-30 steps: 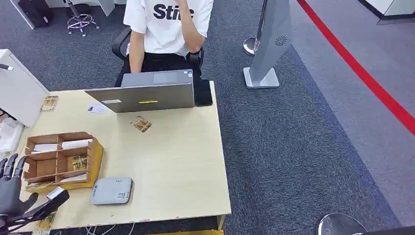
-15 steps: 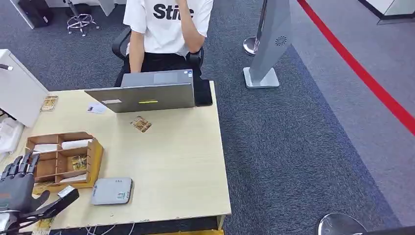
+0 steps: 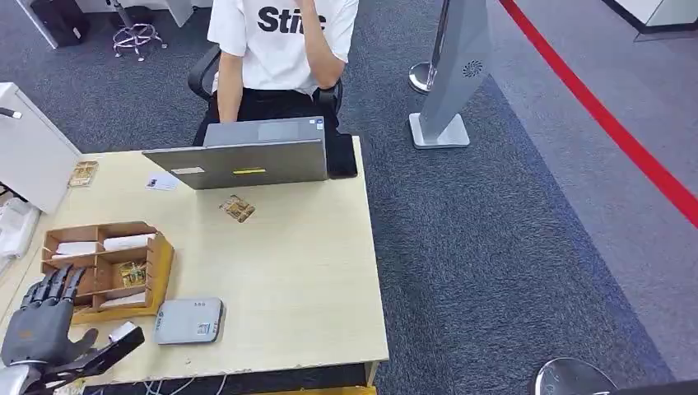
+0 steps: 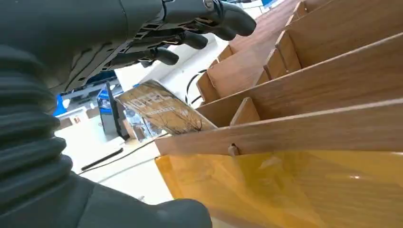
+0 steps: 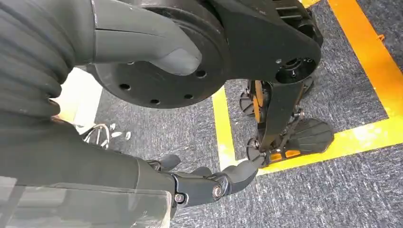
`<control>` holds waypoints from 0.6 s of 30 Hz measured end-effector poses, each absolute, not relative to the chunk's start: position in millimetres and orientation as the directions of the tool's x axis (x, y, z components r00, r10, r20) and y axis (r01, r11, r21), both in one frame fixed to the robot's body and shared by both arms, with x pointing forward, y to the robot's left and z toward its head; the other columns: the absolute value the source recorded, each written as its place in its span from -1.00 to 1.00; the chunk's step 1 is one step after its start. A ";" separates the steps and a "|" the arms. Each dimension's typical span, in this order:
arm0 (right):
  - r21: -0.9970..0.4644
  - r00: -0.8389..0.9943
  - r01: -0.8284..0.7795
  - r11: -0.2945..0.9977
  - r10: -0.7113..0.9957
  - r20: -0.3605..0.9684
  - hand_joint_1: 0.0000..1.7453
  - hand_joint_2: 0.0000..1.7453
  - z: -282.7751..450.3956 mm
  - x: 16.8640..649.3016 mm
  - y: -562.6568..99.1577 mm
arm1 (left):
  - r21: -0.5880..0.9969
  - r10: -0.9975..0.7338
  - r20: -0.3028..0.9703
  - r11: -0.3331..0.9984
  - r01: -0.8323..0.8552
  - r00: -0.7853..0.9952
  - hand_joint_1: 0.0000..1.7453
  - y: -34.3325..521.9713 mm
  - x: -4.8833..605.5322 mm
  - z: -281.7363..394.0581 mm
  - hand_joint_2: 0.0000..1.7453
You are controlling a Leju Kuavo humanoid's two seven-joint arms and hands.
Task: Pass the card to the sensor for recognition and then transmit it.
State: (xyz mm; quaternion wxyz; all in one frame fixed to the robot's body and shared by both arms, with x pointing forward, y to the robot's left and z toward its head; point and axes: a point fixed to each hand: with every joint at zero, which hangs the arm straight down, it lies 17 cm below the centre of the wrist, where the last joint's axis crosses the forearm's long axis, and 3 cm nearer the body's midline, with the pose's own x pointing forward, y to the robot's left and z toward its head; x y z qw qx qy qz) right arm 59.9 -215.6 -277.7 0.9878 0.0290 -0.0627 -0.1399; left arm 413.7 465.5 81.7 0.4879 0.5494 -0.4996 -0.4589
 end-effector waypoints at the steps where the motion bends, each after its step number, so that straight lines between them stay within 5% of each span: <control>1: 0.075 0.953 0.273 0.959 -0.280 0.116 -1.00 1.00 -277.7 59.7 -215.6 | 0.995 -0.997 -0.017 -0.025 -0.100 0.078 1.00 465.3 413.2 81.2 1.00; 18: 0.073 0.953 0.274 0.959 -0.281 0.116 -1.00 1.00 -277.8 58.7 -215.9 | 0.990 -0.998 -0.038 -0.044 -0.134 0.052 1.00 463.8 406.0 99.0 1.00</control>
